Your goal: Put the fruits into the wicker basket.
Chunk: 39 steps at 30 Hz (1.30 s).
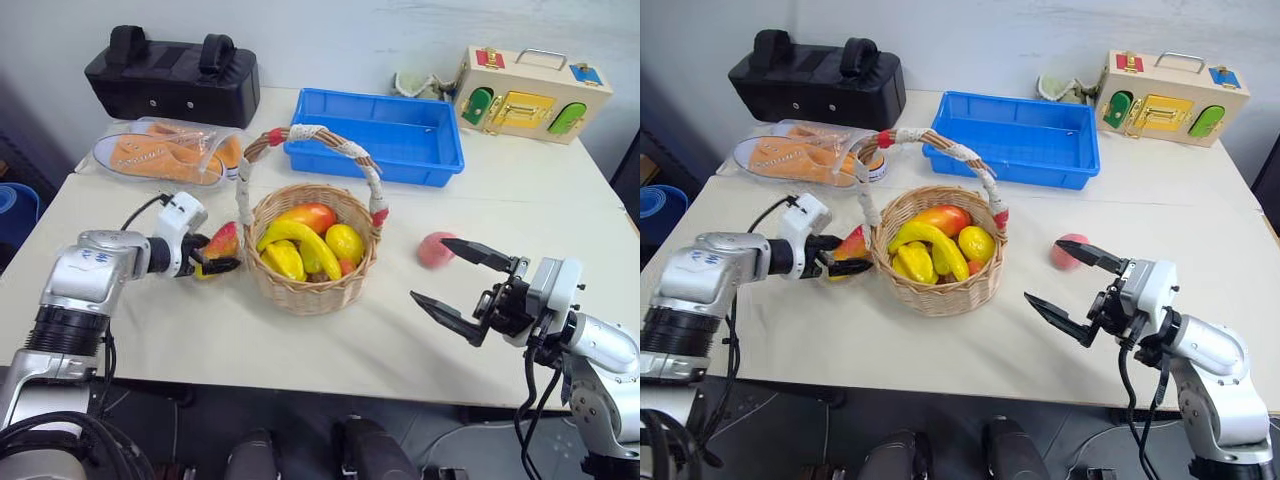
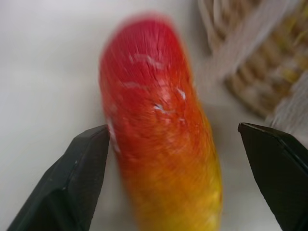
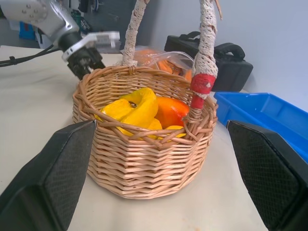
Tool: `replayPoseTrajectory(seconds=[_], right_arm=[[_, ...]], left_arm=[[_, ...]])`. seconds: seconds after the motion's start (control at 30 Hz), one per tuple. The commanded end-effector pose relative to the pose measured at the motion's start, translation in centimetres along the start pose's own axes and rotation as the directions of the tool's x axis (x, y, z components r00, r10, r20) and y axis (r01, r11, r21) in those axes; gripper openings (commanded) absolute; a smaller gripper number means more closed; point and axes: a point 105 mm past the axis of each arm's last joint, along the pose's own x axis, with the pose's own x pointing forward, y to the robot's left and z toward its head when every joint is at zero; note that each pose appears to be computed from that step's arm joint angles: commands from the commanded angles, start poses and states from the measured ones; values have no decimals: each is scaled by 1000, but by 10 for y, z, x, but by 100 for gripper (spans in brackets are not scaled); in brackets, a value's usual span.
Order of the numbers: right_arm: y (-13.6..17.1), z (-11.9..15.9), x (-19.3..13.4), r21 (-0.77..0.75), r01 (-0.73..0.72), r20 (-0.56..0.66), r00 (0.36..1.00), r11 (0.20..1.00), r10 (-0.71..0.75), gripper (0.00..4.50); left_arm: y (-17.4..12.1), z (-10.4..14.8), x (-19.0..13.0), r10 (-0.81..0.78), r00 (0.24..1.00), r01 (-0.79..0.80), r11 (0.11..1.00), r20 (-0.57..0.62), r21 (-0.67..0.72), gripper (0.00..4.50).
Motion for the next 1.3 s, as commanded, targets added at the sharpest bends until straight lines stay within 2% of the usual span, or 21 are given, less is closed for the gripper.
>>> replayPoseTrajectory(seconds=[0.03,0.1,0.17,0.23,0.37,0.47,0.53,0.6,0.67,0.73,0.77,0.9,0.97,1.03,1.13,1.3], right_arm=[[0,13,0,-47,9,25,1000,999,-8,450],[-2,14,-1,-49,23,27,999,999,-22,450],[-2,13,-1,-51,17,17,1000,999,-16,450],[-3,13,-1,-54,15,11,1000,998,-14,450],[-5,12,-2,-58,24,5,1000,998,-24,450],[-7,11,-6,-57,33,-4,999,998,-33,450],[-9,9,-10,-55,46,-9,999,997,-47,450],[-12,8,-14,-43,67,-10,998,997,-68,450],[-17,6,-20,-41,94,-18,995,995,-95,450],[-21,6,-24,-45,111,-24,993,993,-112,450],[-22,6,-24,-46,113,-26,993,993,-114,450],[-17,1,-26,-18,97,-39,994,995,-98,450],[-16,0,-25,-17,96,-35,995,995,-96,450],[-15,1,-25,-17,113,-20,993,993,-113,450],[-13,1,-23,-16,124,-13,992,992,-124,450],[-11,1,-22,-17,146,-4,989,989,-146,450]], left_arm=[[5,-1,-9,8,1000,-8,999,0,43,332],[16,-6,-17,35,999,-35,998,-3,44,264],[29,-7,-30,64,998,-66,995,23,77,216],[36,1,-44,54,993,-64,993,103,98,203],[49,-1,-86,62,984,-93,979,170,182,202],[29,6,-123,-103,952,7,948,289,317,202],[9,14,-139,-211,914,82,933,347,351,202],[-21,18,-148,-351,885,229,900,306,370,202],[-58,25,-144,-476,860,356,818,185,453,202],[-91,40,-133,-549,834,415,697,62,585,202],[-99,45,-131,-560,828,425,665,35,614,202],[-133,86,-113,-634,768,410,594,88,692,202],[-138,95,-100,-628,772,385,586,98,713,202],[-129,97,-72,-545,837,331,585,57,740,202],[-115,94,-48,-451,892,284,592,18,754,202],[-101,104,-22,-341,938,179,622,59,762,202]])
